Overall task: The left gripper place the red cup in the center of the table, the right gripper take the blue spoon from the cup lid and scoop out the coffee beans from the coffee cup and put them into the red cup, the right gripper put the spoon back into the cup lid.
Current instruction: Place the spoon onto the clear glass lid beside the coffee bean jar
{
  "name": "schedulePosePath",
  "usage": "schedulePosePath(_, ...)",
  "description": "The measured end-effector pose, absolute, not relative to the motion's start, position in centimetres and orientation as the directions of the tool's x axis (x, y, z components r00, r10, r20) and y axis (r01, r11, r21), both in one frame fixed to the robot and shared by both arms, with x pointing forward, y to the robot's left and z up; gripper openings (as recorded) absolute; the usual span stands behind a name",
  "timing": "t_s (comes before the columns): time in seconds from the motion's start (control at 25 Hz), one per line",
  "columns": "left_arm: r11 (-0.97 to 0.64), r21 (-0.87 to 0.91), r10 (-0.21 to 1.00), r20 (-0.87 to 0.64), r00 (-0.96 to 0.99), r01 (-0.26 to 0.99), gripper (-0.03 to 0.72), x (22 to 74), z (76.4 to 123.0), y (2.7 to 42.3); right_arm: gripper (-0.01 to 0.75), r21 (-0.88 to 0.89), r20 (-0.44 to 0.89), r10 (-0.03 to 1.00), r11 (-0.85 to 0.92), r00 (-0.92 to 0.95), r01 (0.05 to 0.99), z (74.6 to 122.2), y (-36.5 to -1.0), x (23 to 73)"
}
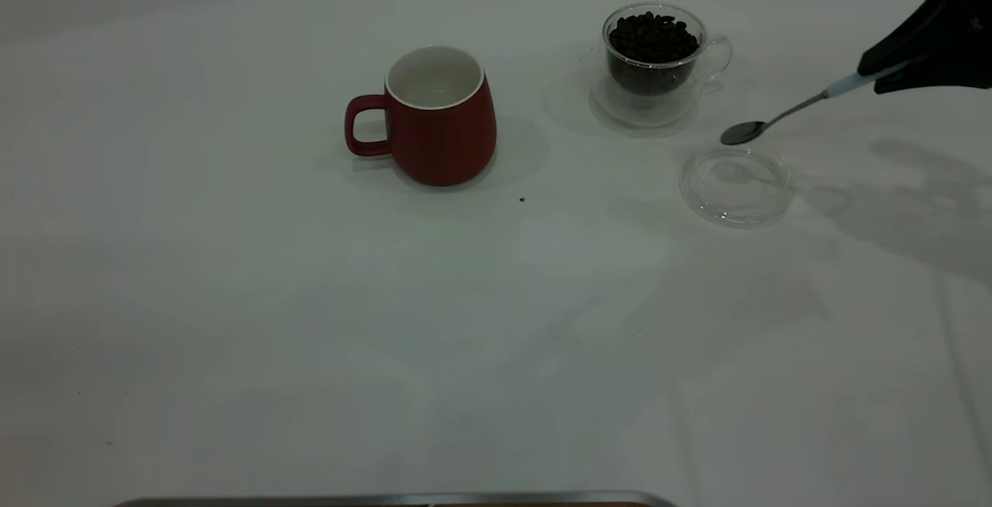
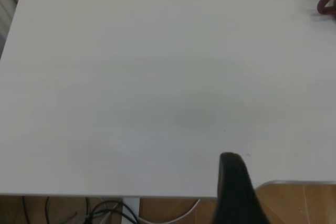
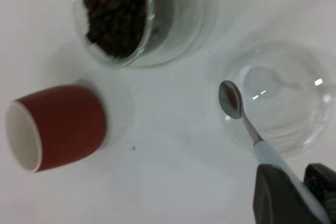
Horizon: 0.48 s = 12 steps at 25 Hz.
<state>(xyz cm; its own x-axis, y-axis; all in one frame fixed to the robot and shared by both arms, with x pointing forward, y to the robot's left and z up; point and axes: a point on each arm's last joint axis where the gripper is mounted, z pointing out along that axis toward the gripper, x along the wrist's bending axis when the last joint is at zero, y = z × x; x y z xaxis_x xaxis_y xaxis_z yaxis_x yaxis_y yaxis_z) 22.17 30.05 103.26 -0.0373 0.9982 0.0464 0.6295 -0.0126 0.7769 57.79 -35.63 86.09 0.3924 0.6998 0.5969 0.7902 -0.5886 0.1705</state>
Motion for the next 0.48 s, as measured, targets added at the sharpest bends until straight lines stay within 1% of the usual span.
schedulePosePath(0.48,-0.013,0.777,0.998,0.046,-0.037,0.629,0.532,22.17,103.26,30.05,0.114,0.184,0.559,0.712,-0.606,0.425,0.774,85.48,-36.10,57.81)
